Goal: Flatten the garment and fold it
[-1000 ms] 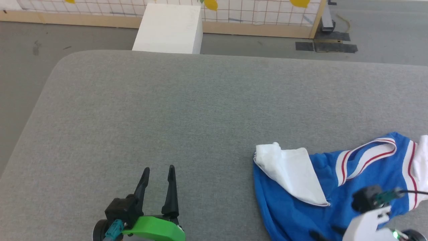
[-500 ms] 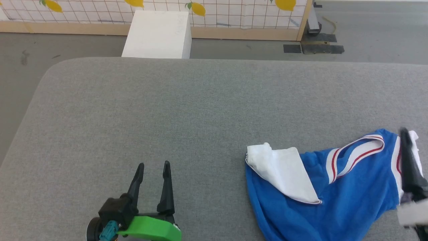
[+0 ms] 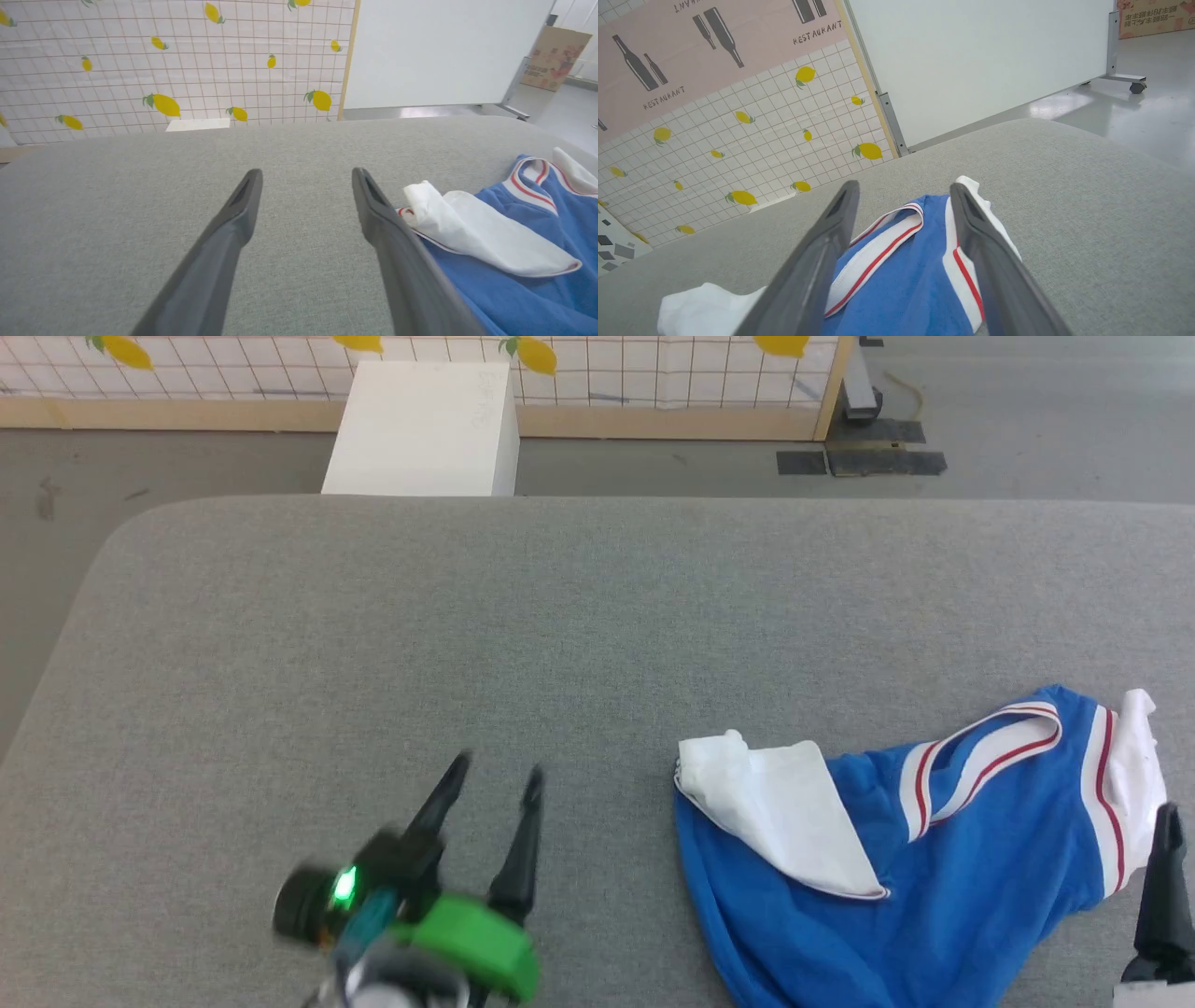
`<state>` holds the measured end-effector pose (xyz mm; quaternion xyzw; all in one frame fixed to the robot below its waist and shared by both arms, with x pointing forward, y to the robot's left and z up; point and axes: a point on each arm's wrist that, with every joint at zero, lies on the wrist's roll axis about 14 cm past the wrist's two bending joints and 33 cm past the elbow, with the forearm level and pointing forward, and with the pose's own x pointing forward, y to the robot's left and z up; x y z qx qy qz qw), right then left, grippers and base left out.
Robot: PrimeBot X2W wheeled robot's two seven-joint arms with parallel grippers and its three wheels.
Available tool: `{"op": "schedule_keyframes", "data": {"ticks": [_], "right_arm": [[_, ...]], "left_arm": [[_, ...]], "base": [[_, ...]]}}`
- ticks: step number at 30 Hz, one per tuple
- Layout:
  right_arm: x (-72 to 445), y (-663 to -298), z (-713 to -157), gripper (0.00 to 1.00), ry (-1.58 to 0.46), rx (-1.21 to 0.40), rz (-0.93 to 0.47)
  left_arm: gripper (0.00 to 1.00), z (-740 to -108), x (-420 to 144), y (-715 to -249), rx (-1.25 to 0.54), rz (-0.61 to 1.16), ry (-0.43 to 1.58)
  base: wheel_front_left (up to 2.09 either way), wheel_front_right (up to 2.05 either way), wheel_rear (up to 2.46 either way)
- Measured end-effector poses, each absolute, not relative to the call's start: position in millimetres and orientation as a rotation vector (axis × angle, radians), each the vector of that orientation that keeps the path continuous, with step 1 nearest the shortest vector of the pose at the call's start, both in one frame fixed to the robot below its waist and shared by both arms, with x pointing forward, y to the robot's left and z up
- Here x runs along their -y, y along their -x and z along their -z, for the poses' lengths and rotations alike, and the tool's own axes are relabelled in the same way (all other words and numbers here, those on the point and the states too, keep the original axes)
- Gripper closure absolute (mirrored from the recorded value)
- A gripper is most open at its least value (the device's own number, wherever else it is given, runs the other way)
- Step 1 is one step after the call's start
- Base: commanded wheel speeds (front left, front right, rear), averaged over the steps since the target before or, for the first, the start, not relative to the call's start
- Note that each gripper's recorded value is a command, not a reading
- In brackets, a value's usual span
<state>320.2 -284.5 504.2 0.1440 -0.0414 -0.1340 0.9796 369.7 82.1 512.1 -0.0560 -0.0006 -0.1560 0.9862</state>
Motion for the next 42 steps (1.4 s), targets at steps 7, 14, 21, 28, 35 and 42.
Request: {"op": "schedule_keyframes", "data": {"ticks": [7, 14, 21, 28, 35, 42], "right_arm": [[280.8, -334.9, -498.3, 0.00, -0.290, 0.058, 0.258], [269.4, -349.9, -477.4, 0.00, -0.308, -0.012, 0.234], [267.3, -360.0, -462.2, 0.00, -0.309, -0.060, 0.236], [277.6, -353.6, -455.2, 0.00, -0.296, -0.085, 0.274], [283.3, -351.5, -459.5, 0.00, -0.289, -0.081, 0.286], [274.0, -353.0, -470.3, 0.00, -0.296, -0.065, 0.246]], "left_arm": [[0.00, -519.9, -22.6, -398.1, -0.123, 0.617, -0.073], [0.00, -492.7, 36.7, -405.3, -0.314, 0.862, -0.246], [0.00, -430.3, 46.0, -403.7, -0.586, 0.972, -0.355], [0.72, -396.4, 45.1, -407.9, -0.672, 0.997, -0.397], [1.00, -413.9, 57.7, -407.4, -0.587, 1.021, -0.299], [1.00, -494.1, 40.0, -448.8, -0.323, 0.819, 0.007]], "base": [[0.00, 0.00, 0.00], [0.00, 0.00, 0.00], [0.00, 0.00, 0.00], [0.00, 0.00, 0.00], [0.00, 0.00, 0.00], [0.00, 0.00, 0.00]]}}
